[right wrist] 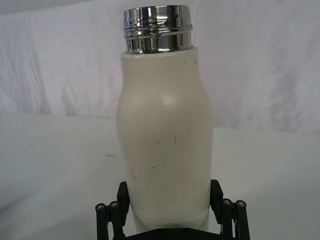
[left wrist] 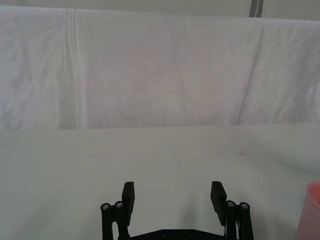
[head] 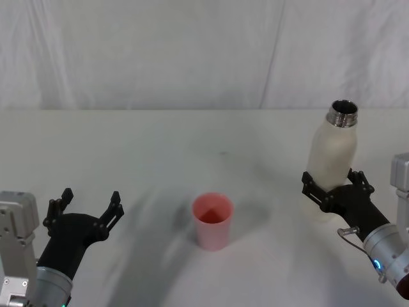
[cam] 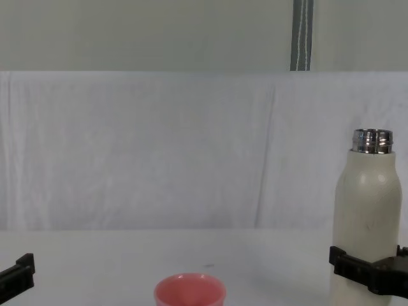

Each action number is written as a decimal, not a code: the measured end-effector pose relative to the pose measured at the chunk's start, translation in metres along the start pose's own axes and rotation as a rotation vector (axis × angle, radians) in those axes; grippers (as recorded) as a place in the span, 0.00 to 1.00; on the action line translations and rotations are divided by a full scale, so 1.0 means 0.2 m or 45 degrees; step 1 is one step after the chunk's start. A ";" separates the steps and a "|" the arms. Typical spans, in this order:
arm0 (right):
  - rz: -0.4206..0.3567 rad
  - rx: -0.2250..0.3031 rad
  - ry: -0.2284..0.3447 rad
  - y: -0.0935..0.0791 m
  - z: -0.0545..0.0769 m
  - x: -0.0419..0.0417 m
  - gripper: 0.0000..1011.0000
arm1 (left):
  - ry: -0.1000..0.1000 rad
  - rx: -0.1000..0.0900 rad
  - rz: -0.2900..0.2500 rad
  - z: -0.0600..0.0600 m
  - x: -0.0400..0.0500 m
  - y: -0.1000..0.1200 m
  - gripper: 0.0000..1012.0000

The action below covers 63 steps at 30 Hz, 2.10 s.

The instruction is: Grasp the thermos with one hand and pour water into the cup lid.

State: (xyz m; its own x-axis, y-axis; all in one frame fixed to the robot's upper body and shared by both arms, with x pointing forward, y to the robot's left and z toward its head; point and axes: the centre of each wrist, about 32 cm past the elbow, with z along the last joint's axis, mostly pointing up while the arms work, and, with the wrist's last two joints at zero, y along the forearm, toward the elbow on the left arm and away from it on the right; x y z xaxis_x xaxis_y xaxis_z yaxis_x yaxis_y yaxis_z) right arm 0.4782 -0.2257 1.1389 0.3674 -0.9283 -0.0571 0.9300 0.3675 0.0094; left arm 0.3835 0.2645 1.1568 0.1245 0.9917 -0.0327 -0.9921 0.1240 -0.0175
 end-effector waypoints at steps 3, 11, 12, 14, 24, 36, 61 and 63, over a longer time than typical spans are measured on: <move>0.000 0.000 0.000 0.00 0.00 0.000 0.99 | 0.000 0.000 0.000 0.00 0.000 0.00 0.99; 0.000 0.000 0.000 0.00 0.00 0.000 0.99 | 0.000 0.000 0.000 0.00 0.000 0.00 0.99; 0.000 0.000 0.000 0.00 0.00 0.000 0.99 | 0.000 0.000 0.000 0.00 0.000 0.00 0.99; 0.000 0.000 0.000 0.00 0.00 0.000 0.99 | 0.000 0.000 0.000 0.00 0.000 0.00 0.99; 0.006 -0.005 0.002 -0.01 -0.01 0.000 0.99 | 0.000 0.000 0.000 0.00 0.000 0.00 0.99; 0.013 -0.022 0.010 -0.06 -0.03 0.001 0.99 | 0.000 0.000 0.000 0.00 0.000 0.00 0.99; 0.018 -0.025 0.011 -0.19 -0.04 0.005 0.99 | 0.000 0.000 0.000 0.00 0.000 0.00 0.99; 0.016 -0.021 0.011 -0.20 -0.03 0.007 0.99 | 0.000 0.000 0.000 0.00 0.000 0.00 0.99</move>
State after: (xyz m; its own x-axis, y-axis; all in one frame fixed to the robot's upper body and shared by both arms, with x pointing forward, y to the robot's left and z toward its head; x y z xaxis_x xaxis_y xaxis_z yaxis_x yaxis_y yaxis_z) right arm 0.4405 -0.2417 1.1317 0.3786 -0.9233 -0.0654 0.9251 0.3798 -0.0061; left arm 0.3835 0.2645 1.1568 0.1245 0.9917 -0.0327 -0.9921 0.1240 -0.0176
